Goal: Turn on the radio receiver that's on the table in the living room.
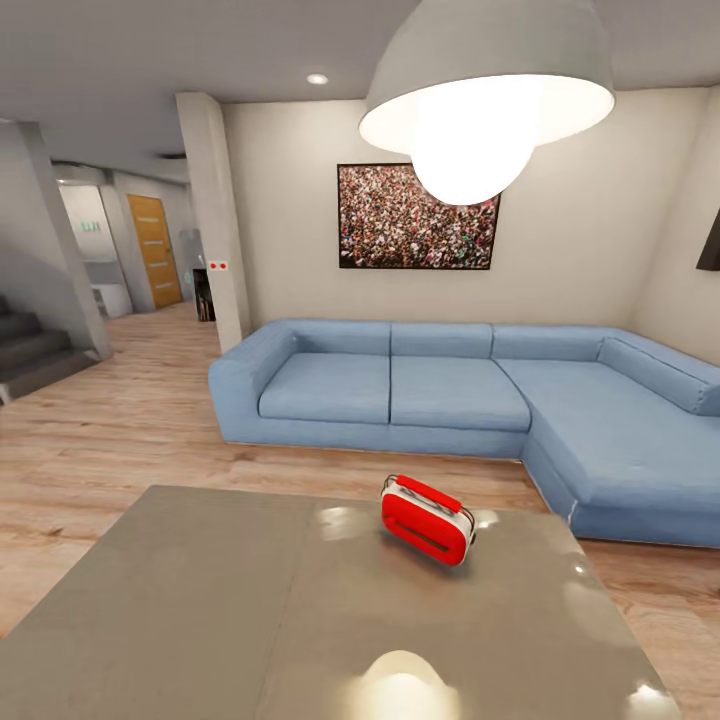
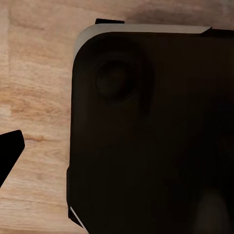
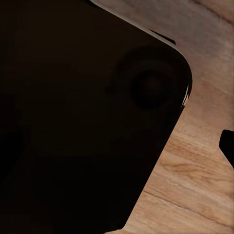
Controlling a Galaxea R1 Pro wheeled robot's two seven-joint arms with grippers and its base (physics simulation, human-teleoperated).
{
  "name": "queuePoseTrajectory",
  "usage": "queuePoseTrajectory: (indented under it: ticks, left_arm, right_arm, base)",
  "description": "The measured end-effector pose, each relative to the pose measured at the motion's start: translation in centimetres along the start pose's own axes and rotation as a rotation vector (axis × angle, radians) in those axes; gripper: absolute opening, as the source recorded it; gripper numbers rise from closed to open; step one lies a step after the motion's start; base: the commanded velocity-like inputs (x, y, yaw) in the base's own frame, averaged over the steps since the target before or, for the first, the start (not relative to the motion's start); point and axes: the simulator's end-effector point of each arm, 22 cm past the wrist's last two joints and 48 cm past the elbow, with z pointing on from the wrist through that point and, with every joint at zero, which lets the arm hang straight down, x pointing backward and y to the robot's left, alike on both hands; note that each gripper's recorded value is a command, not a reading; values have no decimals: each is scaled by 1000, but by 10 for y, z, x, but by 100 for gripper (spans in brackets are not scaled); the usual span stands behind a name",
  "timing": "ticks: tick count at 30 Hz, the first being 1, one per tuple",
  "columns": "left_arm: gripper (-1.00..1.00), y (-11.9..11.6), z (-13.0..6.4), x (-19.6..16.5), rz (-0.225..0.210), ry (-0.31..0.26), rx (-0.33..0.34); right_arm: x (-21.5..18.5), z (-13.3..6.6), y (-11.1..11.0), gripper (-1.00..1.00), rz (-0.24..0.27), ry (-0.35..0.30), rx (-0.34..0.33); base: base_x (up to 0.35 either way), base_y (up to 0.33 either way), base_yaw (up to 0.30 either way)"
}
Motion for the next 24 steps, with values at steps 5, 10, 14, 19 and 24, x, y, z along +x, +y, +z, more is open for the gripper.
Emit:
queuePoseTrajectory:
  ticks: [5, 10, 14, 19, 24]
  left_arm:
    - [100, 0, -3, 0, 0, 0, 0]
    - [100, 0, -12, -1, 0, 0, 0]
    - [100, 0, -18, -1, 0, 1, 0]
    - [100, 0, -26, -2, 0, 1, 0]
    - [100, 0, -34, -2, 0, 1, 0]
  right_arm:
    - [0, -3, 0, 100, 0, 0, 0]
    - [-1, -12, 0, 100, 0, 0, 0]
    - [-2, -18, 1, 100, 0, 1, 0]
    - [-2, -26, 1, 100, 0, 2, 0]
    - [-3, -34, 1, 100, 0, 2, 0]
  base:
    - [0, 0, 0]
    - [0, 0, 0]
    - [0, 0, 0]
    - [0, 0, 0]
    - [0, 0, 0]
